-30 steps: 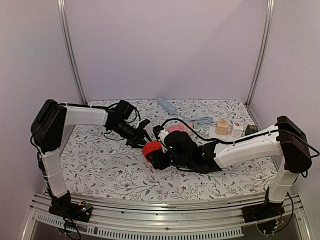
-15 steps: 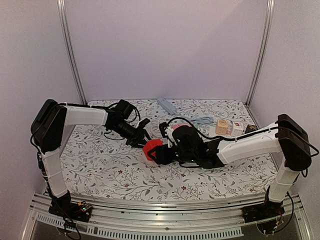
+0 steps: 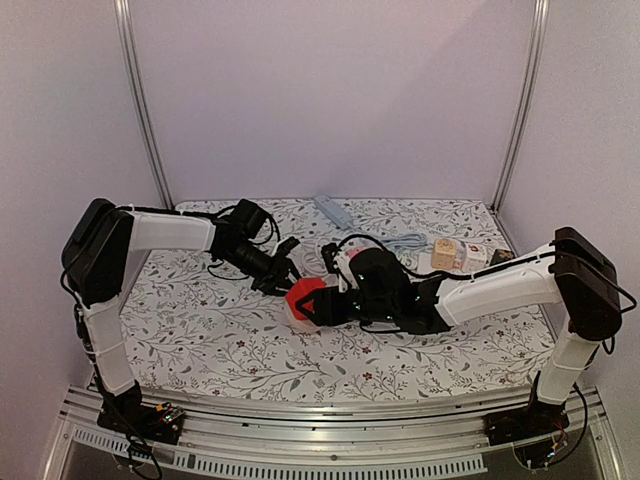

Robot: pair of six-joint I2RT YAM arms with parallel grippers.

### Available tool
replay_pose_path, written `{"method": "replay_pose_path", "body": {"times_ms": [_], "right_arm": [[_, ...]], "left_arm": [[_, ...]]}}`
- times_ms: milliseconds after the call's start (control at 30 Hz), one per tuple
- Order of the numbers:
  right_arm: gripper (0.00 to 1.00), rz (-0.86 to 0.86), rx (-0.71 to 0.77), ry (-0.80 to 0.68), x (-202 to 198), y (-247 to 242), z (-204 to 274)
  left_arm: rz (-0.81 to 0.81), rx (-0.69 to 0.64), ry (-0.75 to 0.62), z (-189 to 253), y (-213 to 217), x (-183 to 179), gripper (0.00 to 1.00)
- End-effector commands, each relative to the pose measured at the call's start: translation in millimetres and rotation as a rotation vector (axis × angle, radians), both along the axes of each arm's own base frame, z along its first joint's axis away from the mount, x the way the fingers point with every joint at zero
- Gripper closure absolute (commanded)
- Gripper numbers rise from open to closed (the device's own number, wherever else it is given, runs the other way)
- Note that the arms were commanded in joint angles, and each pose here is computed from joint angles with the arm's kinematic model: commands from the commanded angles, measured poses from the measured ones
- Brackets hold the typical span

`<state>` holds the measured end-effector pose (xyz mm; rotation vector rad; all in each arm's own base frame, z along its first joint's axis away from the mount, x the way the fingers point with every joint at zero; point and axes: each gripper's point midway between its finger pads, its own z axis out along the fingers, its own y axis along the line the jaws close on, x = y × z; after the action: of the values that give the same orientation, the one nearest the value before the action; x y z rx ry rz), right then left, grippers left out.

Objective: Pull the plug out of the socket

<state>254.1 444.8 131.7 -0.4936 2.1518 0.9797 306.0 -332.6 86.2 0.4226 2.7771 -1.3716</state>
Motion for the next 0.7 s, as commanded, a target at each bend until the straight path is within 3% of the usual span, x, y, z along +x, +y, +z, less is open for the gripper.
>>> {"method": "replay_pose_path", "body": {"times_ms": [0, 667], "right_arm": [[0.79, -0.136, 0.026, -0.043, 38, -21, 7], [0.79, -0.067, -0.082, -0.287, 7, -7, 37]], "left_arm": [[-0.081, -0.066, 0.024, 19, -7, -21, 0.77], [-0.059, -0.065, 0.05, 15, 1, -15, 0.8]]}}
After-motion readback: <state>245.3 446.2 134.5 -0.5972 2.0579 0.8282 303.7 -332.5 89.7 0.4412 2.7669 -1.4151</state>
